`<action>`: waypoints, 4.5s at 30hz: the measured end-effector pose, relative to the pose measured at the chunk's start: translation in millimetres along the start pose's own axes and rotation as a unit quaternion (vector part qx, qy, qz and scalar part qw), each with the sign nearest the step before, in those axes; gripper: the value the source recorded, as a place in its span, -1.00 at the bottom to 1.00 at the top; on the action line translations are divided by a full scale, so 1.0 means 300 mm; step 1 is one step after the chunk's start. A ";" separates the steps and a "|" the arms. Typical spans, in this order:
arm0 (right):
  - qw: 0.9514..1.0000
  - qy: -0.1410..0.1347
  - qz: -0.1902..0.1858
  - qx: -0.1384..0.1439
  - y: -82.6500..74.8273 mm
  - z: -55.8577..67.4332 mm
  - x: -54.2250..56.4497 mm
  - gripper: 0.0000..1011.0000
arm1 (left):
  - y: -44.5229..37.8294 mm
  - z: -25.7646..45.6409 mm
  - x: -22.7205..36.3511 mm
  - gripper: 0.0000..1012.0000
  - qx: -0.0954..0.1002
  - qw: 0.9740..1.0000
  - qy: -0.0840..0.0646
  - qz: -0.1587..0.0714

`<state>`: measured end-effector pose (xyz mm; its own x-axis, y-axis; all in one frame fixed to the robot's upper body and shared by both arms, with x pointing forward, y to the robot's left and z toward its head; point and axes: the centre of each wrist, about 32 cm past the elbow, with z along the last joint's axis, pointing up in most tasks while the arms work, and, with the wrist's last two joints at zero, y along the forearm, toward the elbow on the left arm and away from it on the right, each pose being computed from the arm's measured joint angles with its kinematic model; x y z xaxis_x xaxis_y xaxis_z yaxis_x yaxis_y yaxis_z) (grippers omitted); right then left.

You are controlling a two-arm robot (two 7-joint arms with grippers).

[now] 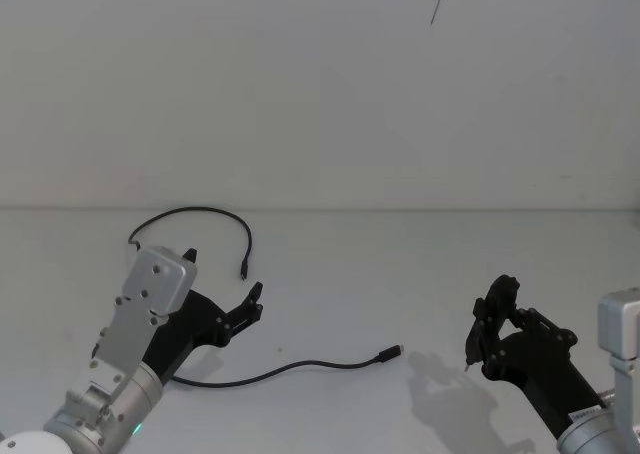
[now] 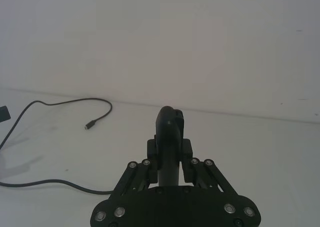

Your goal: Pick up the data cable with the one hand.

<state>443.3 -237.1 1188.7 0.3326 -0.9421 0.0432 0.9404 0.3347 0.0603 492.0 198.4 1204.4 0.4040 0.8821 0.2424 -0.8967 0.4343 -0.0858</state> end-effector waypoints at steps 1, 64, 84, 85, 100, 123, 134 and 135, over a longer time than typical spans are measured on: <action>1.000 0.000 0.000 0.000 0.000 0.000 0.000 -0.48 | 0.000 0.000 0.000 0.98 0.000 1.000 0.000 0.000; 1.000 0.000 0.000 0.000 0.000 0.000 0.000 -0.48 | -0.055 0.021 0.400 0.98 0.083 0.977 -0.018 -0.197; 1.000 0.000 0.000 0.000 0.000 0.000 0.000 -0.48 | -0.105 0.068 0.422 0.98 0.092 0.949 -0.016 -0.302; 1.000 0.000 0.000 0.000 0.000 0.000 0.000 -0.48 | -0.109 0.073 0.414 0.98 0.095 0.947 -0.015 -0.307; 1.000 0.000 0.000 0.000 0.000 0.000 0.000 -0.48 | -0.153 0.094 0.356 0.98 0.135 0.941 -0.010 -0.309; 1.000 0.000 0.000 0.000 0.000 0.000 0.000 -0.48 | -0.278 0.083 0.299 0.98 0.174 0.931 -0.007 -0.320; 1.000 0.000 0.000 0.000 0.000 0.000 0.000 -0.48 | -0.313 0.073 0.270 0.98 0.187 0.925 -0.010 -0.330; 1.000 0.000 0.000 0.000 0.000 0.000 0.000 -0.48 | -0.315 0.072 0.269 0.98 0.188 0.925 -0.011 -0.330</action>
<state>443.3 -237.1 1188.7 0.3326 -0.9421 0.0432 0.9404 0.3348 0.0603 605.4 224.7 1252.9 0.8862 0.4413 0.1413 -0.4565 0.7796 0.4287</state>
